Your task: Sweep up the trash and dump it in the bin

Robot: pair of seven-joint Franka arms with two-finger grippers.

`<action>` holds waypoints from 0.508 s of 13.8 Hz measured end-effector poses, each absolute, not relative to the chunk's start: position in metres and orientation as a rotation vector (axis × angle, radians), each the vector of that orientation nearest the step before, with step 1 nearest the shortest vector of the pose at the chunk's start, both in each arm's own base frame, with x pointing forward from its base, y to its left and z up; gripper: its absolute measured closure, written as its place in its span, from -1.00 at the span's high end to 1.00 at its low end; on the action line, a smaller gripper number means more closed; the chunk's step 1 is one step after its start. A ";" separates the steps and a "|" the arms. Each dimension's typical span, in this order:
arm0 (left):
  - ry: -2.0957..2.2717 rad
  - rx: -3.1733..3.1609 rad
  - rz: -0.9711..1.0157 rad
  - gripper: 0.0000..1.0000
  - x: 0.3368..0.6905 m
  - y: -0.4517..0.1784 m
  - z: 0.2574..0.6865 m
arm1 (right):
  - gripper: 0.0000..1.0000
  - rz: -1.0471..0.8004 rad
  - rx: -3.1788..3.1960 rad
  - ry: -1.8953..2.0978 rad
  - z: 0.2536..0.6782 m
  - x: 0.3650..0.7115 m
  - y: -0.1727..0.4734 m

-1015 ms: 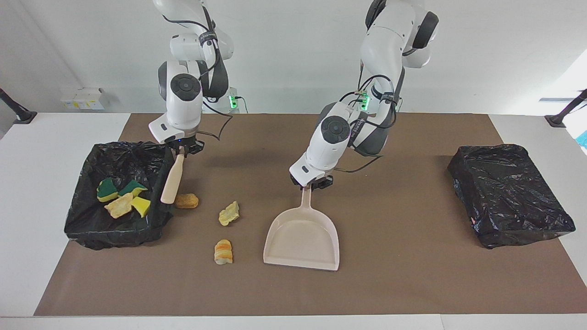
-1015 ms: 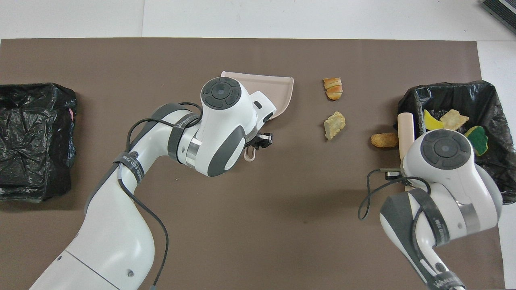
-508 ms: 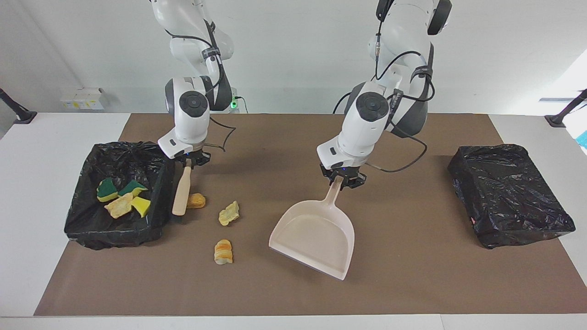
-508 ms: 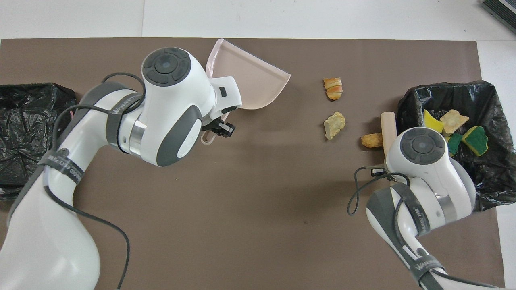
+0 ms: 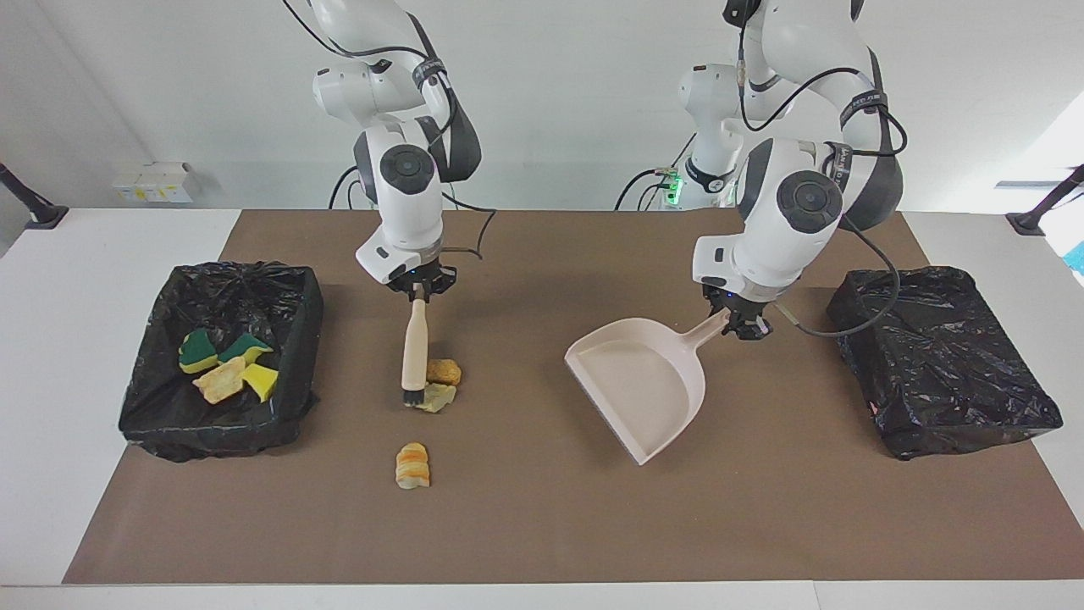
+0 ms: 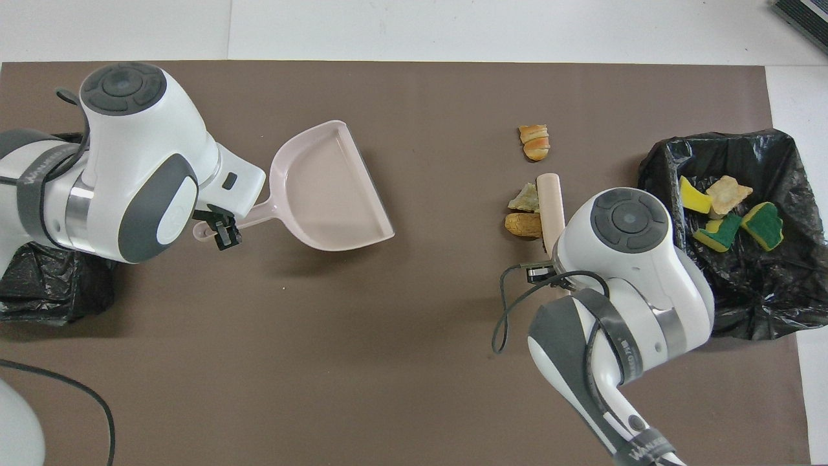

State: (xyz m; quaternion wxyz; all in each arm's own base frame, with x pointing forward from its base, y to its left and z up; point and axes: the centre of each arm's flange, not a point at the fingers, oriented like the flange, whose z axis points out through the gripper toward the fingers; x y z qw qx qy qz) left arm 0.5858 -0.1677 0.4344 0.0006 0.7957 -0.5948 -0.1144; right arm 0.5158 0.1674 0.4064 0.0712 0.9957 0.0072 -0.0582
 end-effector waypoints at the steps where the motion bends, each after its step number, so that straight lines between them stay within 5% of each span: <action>1: -1.975 2.421 -0.390 -0.35 0.580 -0.158 0.429 | -0.49 -0.164 2.997 0.010 0.421 0.522 0.167; 7: -2.198 2.305 -0.261 -0.35 0.536 -0.179 0.395 | -0.49 -0.170 2.937 0.290 0.419 0.556 0.096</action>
